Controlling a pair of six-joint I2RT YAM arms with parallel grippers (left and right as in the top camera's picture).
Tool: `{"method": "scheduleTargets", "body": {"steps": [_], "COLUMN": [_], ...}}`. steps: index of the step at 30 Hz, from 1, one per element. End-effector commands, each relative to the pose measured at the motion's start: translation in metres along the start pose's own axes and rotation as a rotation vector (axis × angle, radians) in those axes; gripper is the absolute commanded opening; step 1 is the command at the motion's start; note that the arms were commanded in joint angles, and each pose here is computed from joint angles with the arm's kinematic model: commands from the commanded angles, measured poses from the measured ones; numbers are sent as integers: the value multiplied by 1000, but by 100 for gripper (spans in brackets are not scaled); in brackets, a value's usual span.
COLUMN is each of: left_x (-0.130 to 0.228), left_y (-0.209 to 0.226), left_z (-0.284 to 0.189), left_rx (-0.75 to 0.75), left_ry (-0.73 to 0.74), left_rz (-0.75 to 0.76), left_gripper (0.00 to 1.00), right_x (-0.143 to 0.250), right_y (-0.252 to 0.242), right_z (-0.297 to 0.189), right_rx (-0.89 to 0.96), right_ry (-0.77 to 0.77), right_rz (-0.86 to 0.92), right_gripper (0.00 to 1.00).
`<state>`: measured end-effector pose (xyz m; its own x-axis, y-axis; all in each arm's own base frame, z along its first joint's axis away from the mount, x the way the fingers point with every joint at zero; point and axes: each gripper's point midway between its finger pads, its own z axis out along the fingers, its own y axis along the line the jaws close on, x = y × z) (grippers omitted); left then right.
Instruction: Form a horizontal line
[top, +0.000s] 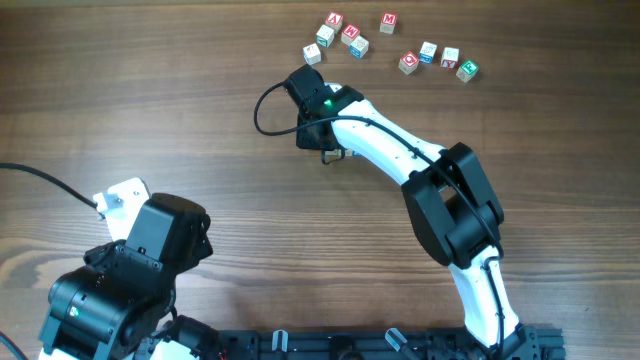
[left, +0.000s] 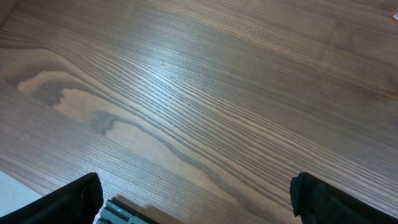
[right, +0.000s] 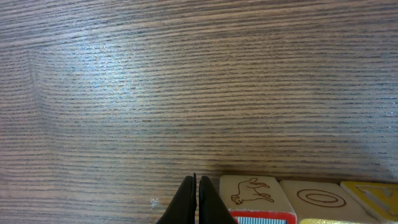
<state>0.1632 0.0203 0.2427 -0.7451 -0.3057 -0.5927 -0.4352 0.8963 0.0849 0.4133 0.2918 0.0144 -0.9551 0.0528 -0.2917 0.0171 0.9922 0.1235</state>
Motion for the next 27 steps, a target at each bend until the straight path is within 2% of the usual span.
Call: {"method": "scheduleTargets", "body": {"steps": [1,3,6,11,15,18,19,27], "left_x": [0,0,0,0,0,0,0,0], "left_y": [1,1,1,1,1,1,1,1], "left_z": [0,0,0,0,0,0,0,0], "left_rx": [-2,-2,-2,-2,-2,-2,-2,-2], "left_ry": [-2,-2,-2,-2,-2,-2,-2,-2], "left_rz": [-19,-19,-19,-19,-19,-19,-20,-19], "left_gripper": [100,100,100,100,100,100,100,100], "right_x": [-8,-9,-14,-33,-61,-67,-66,-67], "right_y": [-1,2,27,38,32,12,2,-23], "right_z": [3,3,1,-13,-39,-51,-53,-41], "right_rx": [13,-1,-124,-151,-101,-15,33,79], "right_ry": [-23,-26,-33,-88,-205,-249,-255,-217], "right_rz": [20,15,-83,-79,-1,85,112,141], "right_gripper": [5,5,5,5,5,5,5,5]}}
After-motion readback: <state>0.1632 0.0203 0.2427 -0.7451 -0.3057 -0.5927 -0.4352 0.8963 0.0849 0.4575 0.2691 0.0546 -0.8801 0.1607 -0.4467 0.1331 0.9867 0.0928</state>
